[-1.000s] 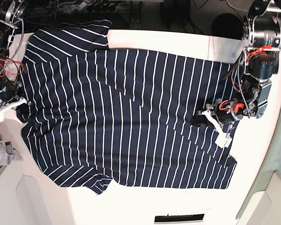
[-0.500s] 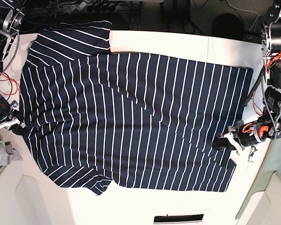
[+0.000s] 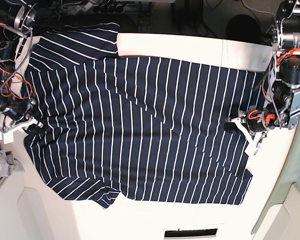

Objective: Layout the t-shirt on the table in an organized manner, then fold the t-shirt properly
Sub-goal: 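Grasp the shirt edge with the left gripper and drag it inward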

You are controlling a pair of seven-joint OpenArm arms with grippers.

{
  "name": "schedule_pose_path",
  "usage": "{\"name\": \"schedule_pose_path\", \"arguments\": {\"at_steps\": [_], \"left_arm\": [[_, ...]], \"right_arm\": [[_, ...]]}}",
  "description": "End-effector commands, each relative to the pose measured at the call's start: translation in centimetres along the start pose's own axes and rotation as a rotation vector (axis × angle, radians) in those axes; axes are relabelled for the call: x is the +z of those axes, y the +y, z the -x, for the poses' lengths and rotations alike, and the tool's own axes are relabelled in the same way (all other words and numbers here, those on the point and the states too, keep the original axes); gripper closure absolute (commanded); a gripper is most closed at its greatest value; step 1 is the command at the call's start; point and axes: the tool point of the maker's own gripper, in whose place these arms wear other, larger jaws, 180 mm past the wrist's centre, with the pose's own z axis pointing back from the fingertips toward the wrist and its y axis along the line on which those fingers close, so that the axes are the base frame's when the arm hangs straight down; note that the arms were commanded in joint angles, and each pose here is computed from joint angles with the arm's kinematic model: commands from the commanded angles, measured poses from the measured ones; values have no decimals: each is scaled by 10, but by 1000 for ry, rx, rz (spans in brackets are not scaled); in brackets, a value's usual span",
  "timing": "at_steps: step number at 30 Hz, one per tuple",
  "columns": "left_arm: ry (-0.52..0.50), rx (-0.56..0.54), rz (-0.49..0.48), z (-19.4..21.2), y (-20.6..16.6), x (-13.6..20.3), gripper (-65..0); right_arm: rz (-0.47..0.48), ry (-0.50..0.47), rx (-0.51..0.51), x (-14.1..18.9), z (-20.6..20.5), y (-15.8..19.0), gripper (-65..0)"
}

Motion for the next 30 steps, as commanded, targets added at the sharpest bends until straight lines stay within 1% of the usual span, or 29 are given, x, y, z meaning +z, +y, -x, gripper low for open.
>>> {"name": "schedule_pose_path", "arguments": {"at_steps": [1,3,5,9,11,13,15,18,20,22,24,26,28,30], "left_arm": [[0,-17,-8,4,11,11,0],[-1,17,-15,27,21,19,0],[13,39,-12,47,24,25,0],[11,17,10,62,13,33,0],[-9,-29,23,56,5,39,0],[-42,-81,40,39,-5,47,0],[-103,-141,50,12,-15,58,0],[-229,-228,40,-36,-25,74,0],[-272,-254,26,-55,-27,74,0],[-273,-250,13,-62,-26,65,0],[-265,-199,15,-62,-25,53,0],[-234,-150,21,-57,-23,42,0],[-197,-129,32,-49,-22,37,0],[-172,-111,66,-36,-27,36,0]], "right_arm": [[-20,-63,20,6,-22,4,0],[-20,-59,6,7,-15,1,0],[-18,-51,-4,9,-8,-1,0],[-17,-58,-10,10,-6,-3,0],[-25,-84,-14,12,-10,-2,0],[-29,-91,-8,12,-13,0,0],[-38,-106,-5,13,-18,4,0],[-52,-128,12,14,-25,12,0],[-57,-130,25,15,-28,16,0],[-58,-110,38,16,-27,18,0],[-59,-70,53,17,-22,20,0],[-59,-26,72,19,-18,22,0],[-61,-25,92,25,-16,25,0],[-54,-22,114,33,-8,24,0]]}}
